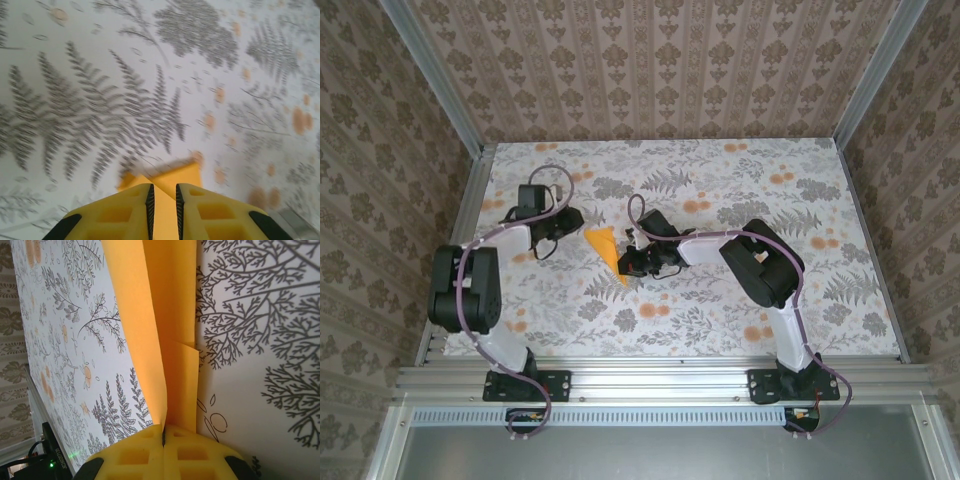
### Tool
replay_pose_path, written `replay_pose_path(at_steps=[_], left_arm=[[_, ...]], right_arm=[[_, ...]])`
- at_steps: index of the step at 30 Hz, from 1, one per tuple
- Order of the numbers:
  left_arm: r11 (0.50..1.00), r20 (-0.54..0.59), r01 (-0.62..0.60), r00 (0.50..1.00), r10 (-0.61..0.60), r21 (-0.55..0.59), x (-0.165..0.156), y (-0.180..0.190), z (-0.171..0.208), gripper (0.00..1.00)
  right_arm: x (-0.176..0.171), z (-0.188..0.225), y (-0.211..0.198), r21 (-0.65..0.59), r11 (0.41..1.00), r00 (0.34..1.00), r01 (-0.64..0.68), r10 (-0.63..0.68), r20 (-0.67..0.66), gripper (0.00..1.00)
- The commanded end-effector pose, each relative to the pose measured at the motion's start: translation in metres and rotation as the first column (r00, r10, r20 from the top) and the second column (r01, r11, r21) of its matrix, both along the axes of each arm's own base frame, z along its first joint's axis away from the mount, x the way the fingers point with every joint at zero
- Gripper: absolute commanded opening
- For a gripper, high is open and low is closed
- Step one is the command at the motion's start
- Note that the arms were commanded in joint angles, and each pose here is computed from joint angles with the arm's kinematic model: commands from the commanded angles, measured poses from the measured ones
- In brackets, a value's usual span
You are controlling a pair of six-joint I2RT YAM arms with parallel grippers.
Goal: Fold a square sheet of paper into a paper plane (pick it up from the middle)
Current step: Fold the wing for the fifth time at the center of the table.
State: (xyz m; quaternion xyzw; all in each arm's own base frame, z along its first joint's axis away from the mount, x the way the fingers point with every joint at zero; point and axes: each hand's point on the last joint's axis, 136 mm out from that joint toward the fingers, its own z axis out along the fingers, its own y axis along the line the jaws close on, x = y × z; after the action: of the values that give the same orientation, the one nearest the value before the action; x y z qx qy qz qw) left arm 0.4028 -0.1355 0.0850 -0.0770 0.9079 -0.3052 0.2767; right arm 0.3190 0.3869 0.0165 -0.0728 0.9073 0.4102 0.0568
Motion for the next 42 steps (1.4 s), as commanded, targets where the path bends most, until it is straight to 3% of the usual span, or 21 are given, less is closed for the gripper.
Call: replay_pose_path(at_steps=[1, 8, 17, 26, 32, 42], left_arm=[[0.995, -0.040, 0.066, 0.997, -0.069, -0.080, -0.025, -0.027, -0.007, 0.22], [0.989, -0.119, 0.111, 0.985, -0.122, -0.094, -0.049, -0.049, -0.039, 0.16], [0.995, -0.169, 0.093, 0.981, -0.100, -0.047, -0.048, -0.046, -0.065, 0.13], [0.998, -0.249, 0.066, 0.967, -0.059, 0.018, -0.055, -0.036, -0.086, 0.11], [0.995, -0.300, 0.064, 0.953, -0.039, 0.075, -0.059, -0.035, -0.090, 0.10], [0.980, -0.346, 0.087, 0.938, -0.020, 0.178, -0.064, -0.035, -0.095, 0.10]], right_arm=[[-0.035, -0.045, -0.028, -0.135, 0.991, 0.985, -0.019, -0.005, -0.170, 0.04], [-0.035, -0.044, -0.028, -0.124, 0.992, 0.985, -0.014, -0.007, -0.173, 0.06], [-0.033, -0.036, -0.024, -0.099, 0.995, 0.987, -0.017, 0.000, -0.161, 0.10], [-0.015, 0.013, -0.016, -0.019, 0.999, 0.996, 0.029, -0.031, -0.079, 0.21], [-0.007, 0.034, -0.028, -0.061, 0.996, 0.998, 0.066, -0.065, 0.016, 0.26], [0.004, 0.048, -0.002, -0.176, 0.984, 0.987, -0.029, 0.056, 0.148, 0.25]])
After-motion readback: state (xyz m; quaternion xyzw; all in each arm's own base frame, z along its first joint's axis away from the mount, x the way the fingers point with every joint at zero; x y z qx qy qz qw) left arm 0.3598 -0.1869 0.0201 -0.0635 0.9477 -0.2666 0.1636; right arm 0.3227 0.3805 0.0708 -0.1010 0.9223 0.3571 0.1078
